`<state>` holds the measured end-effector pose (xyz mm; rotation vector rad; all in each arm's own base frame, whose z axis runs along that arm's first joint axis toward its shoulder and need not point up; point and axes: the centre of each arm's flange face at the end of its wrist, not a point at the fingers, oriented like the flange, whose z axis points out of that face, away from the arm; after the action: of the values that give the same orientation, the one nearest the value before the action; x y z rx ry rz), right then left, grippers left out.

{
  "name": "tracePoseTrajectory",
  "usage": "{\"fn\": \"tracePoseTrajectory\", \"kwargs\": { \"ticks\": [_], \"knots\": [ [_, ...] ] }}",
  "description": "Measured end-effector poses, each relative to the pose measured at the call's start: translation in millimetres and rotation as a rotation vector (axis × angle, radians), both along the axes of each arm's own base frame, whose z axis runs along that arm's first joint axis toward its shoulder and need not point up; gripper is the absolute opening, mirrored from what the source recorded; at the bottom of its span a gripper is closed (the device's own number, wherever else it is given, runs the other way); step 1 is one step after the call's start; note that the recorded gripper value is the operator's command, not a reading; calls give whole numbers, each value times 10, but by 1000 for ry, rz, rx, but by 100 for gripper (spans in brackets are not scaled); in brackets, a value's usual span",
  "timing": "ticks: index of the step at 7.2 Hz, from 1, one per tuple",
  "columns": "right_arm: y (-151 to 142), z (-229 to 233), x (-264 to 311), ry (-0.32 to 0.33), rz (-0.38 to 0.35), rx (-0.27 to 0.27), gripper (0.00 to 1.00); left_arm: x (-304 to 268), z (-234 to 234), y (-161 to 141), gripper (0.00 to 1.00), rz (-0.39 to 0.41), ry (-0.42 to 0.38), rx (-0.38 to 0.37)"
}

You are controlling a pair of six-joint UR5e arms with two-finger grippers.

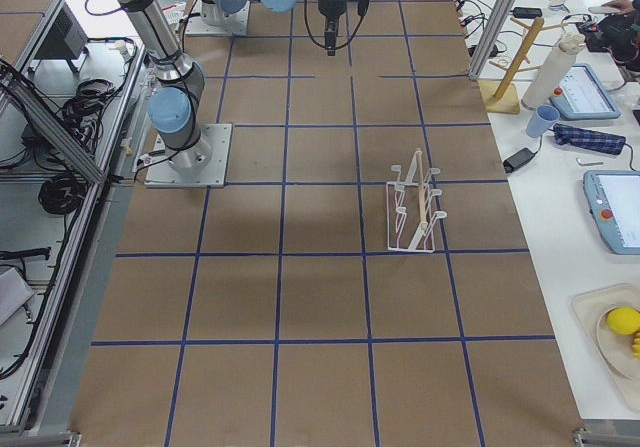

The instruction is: Transfer IKEA cup to right arm and place on rack

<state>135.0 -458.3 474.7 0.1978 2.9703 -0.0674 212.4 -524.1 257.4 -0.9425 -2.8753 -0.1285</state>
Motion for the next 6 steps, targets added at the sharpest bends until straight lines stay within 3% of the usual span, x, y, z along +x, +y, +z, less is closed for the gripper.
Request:
{"fn": "tracePoseTrajectory", "kwargs": {
  "ticks": [2, 3, 6],
  "knots": [
    [-6, 37, 57, -85, 1, -9, 100, -271, 495, -130, 0, 75, 89, 67],
    [-20, 72, 158, -202, 5, -16, 100, -505, 712, -174, 0, 135, 171, 95],
    [-50, 264, 388, -617, -8, -19, 100, -1353, 1156, -225, 0, 351, 542, 156]
  ]
}}
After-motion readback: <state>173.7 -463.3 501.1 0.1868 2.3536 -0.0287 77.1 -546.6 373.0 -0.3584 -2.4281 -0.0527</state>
